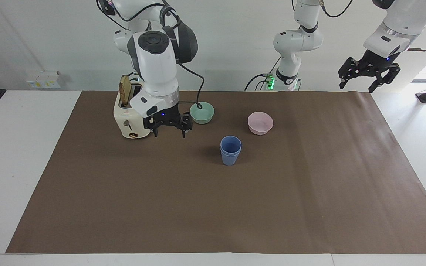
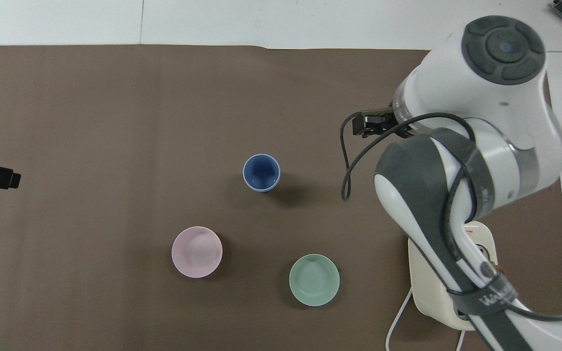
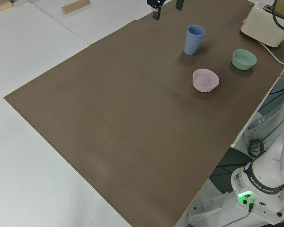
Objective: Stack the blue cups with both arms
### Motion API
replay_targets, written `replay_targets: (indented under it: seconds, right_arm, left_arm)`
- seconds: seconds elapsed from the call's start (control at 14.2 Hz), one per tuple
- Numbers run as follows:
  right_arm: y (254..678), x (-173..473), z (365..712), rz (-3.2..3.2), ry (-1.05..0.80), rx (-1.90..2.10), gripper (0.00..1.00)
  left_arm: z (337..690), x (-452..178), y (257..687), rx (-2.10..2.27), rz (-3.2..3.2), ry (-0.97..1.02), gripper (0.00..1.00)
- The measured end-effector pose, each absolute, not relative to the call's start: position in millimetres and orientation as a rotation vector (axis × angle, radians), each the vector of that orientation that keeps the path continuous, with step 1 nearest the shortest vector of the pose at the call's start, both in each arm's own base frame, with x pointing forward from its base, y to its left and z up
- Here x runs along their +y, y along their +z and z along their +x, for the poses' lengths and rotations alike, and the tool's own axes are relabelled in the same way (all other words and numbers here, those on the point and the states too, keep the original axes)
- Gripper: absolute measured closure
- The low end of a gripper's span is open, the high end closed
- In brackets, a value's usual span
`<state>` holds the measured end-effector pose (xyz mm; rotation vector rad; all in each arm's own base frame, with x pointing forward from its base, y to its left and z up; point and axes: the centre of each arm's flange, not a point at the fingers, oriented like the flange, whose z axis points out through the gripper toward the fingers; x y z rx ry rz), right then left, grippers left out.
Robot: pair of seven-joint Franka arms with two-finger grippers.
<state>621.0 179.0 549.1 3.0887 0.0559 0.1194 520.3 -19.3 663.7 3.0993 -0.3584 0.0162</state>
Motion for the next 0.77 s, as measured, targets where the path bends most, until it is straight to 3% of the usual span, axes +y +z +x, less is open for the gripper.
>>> replay_targets:
  seconds: [0.28,0.77]
  right_arm:
    - [585.8,106.4,613.8,3.068,0.105,0.104,0.00]
    - [617.6,48.7,598.4,3.066,0.103,0.010,0.00]
  left_arm:
    - [520.3,-18.8,663.6,-0.357,3.099,0.015,0.00]
    - [520.4,-7.0,663.7,-0.322,3.102,0.015,0.00]
